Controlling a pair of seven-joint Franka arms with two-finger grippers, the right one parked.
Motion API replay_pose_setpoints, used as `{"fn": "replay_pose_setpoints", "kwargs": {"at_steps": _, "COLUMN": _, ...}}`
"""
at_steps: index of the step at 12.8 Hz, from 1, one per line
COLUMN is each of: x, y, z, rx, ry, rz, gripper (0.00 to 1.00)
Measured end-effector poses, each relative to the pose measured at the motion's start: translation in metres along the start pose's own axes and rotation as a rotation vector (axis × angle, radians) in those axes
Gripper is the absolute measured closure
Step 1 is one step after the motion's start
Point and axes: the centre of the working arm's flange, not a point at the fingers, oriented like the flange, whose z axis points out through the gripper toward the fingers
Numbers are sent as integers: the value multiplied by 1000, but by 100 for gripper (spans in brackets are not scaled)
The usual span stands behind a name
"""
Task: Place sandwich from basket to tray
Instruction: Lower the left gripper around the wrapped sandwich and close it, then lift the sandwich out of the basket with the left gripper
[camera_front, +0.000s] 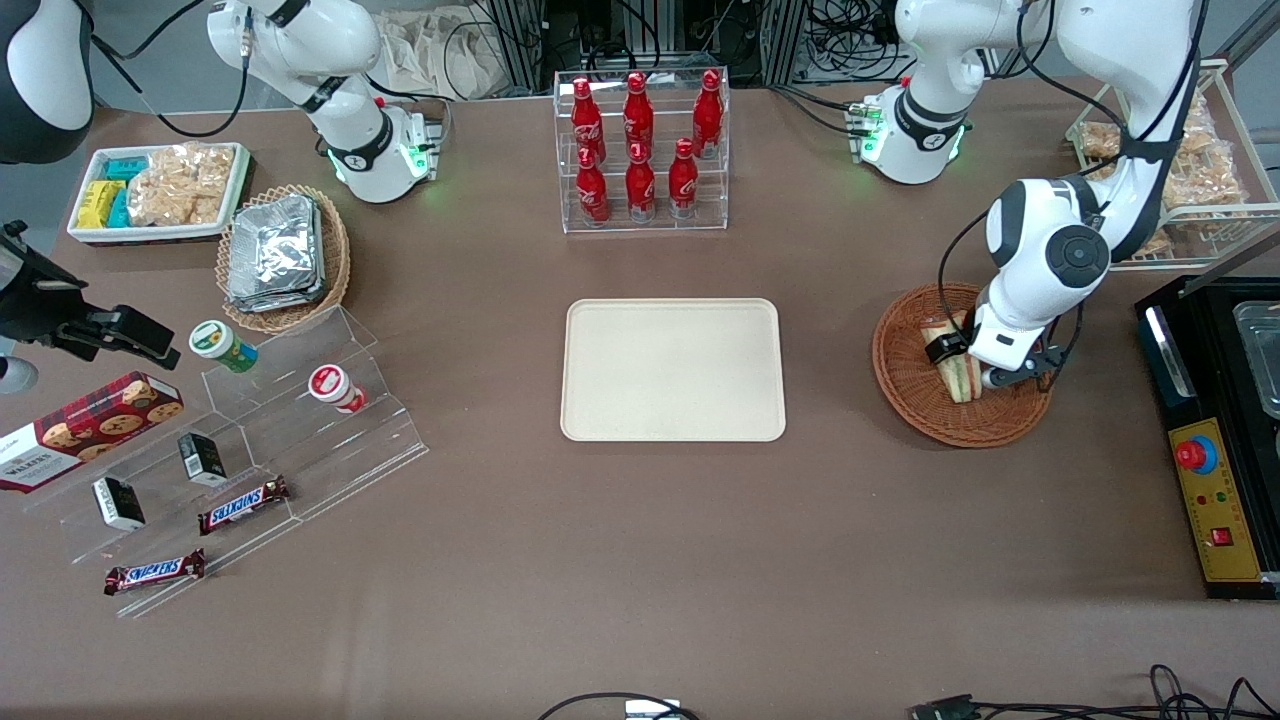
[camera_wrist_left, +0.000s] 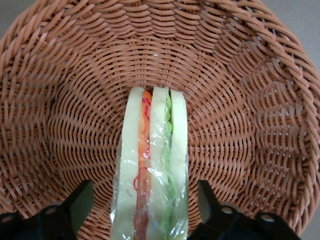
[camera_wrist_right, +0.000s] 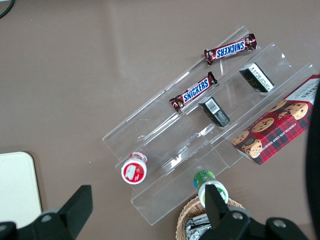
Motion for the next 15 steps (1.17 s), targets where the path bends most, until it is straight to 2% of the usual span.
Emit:
{"fn": "replay_pose_setpoints", "kwargs": {"at_steps": 3, "x": 0, "y": 0, "z": 0, "rx": 0, "ry": 0, "rz": 0, "gripper": 52}}
{"fn": "replay_pose_setpoints", "kwargs": {"at_steps": 4, "x": 0, "y": 0, "z": 0, "rx": 0, "ry": 0, "rz": 0, "gripper": 59}}
{"fn": "replay_pose_setpoints", "kwargs": {"at_steps": 10, "x": 3, "y": -1, "z": -20, "rx": -1, "ry": 12, "rz": 16, "gripper": 82}}
{"fn": "replay_pose_setpoints", "kwargs": {"at_steps": 12, "x": 3, "y": -6, "z": -56, "rx": 9, "ry": 7, "rz": 31, "gripper": 82}}
{"fn": "replay_pose_setpoints", "kwargs": {"at_steps": 15, "x": -4, "y": -16, "z": -143, "rx": 39, "ry": -32, "rz": 29, "gripper": 82}}
